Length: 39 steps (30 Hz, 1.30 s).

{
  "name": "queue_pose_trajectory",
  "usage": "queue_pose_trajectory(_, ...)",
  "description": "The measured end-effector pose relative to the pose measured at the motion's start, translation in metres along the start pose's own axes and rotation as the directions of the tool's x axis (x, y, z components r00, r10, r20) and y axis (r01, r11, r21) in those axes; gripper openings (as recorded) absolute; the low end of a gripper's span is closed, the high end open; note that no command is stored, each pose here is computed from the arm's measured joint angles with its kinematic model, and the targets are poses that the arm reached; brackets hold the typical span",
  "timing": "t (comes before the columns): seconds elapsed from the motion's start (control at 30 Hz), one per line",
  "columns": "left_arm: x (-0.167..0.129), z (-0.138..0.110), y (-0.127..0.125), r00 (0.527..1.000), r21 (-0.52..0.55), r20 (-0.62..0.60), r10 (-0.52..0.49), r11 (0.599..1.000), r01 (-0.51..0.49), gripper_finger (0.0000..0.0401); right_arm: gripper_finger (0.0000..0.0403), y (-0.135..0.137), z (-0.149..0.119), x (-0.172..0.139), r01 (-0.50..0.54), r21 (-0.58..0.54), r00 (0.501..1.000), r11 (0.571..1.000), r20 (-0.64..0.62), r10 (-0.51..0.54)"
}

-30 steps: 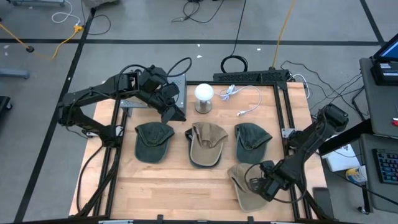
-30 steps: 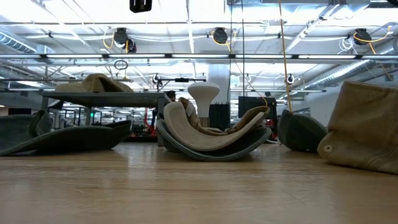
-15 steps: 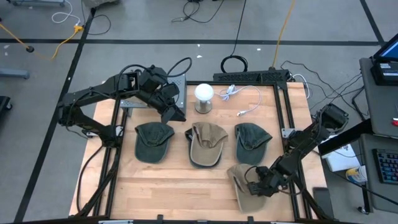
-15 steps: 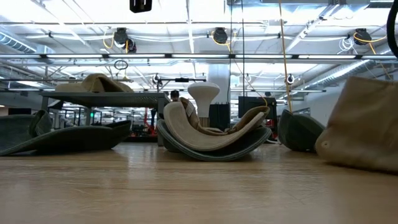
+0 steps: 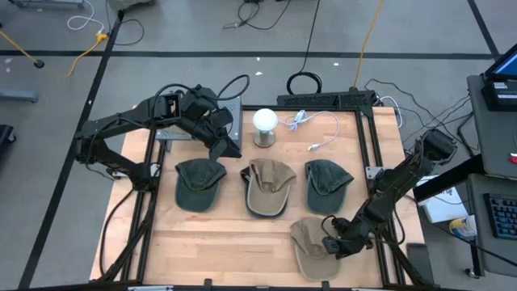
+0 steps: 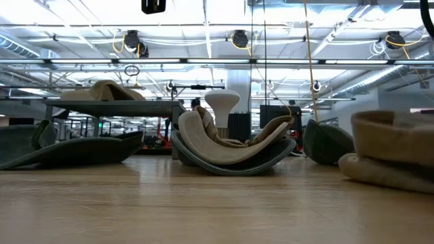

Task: Pick & Place hat
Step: Stack the right brown cap on the brown cap on the shelf

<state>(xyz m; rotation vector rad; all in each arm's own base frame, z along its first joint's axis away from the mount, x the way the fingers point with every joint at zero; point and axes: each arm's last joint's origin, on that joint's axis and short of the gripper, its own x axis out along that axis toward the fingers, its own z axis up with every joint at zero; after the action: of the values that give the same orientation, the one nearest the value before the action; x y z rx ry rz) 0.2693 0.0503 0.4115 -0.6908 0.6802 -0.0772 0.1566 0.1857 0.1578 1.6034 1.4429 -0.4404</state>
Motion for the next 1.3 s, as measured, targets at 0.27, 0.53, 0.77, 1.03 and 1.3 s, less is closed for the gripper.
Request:
queue_pose_trajectory(0.27,0.000,0.000,0.000,1.000,0.054,0.000,0.000,0.999,0.000,0.0198,0.0008,0.006,-0.010,-0.029,-0.147,-0.087,0.989,0.985,-0.029,0.145)
queue_pose_trajectory(0.53,0.000,0.000,0.000,1.000,0.153,0.005,0.001,0.988,-0.001,0.0198,0.0007,0.013,-0.014,-0.066,-0.332,-0.245,0.943,0.911,-0.064,0.326)
queue_pose_trajectory(0.77,-0.003,0.004,0.006,0.998,-0.014,0.041,0.056,0.998,-0.055,0.0198,0.0007,0.024,0.002,-0.098,-0.431,-0.478,0.861,0.766,0.038,0.508)
queue_pose_trajectory(1.03,-0.006,0.009,0.010,0.995,-0.133,0.076,0.062,0.990,-0.052,0.0198,0.0007,0.039,0.031,-0.132,-0.379,-0.715,0.743,0.588,0.144,0.653)
queue_pose_trajectory(1.3,-0.008,0.022,0.004,0.980,-0.215,0.199,-0.011,0.975,0.055,0.0198,0.0007,0.053,0.055,-0.162,-0.226,-0.887,0.684,0.403,0.150,0.714)
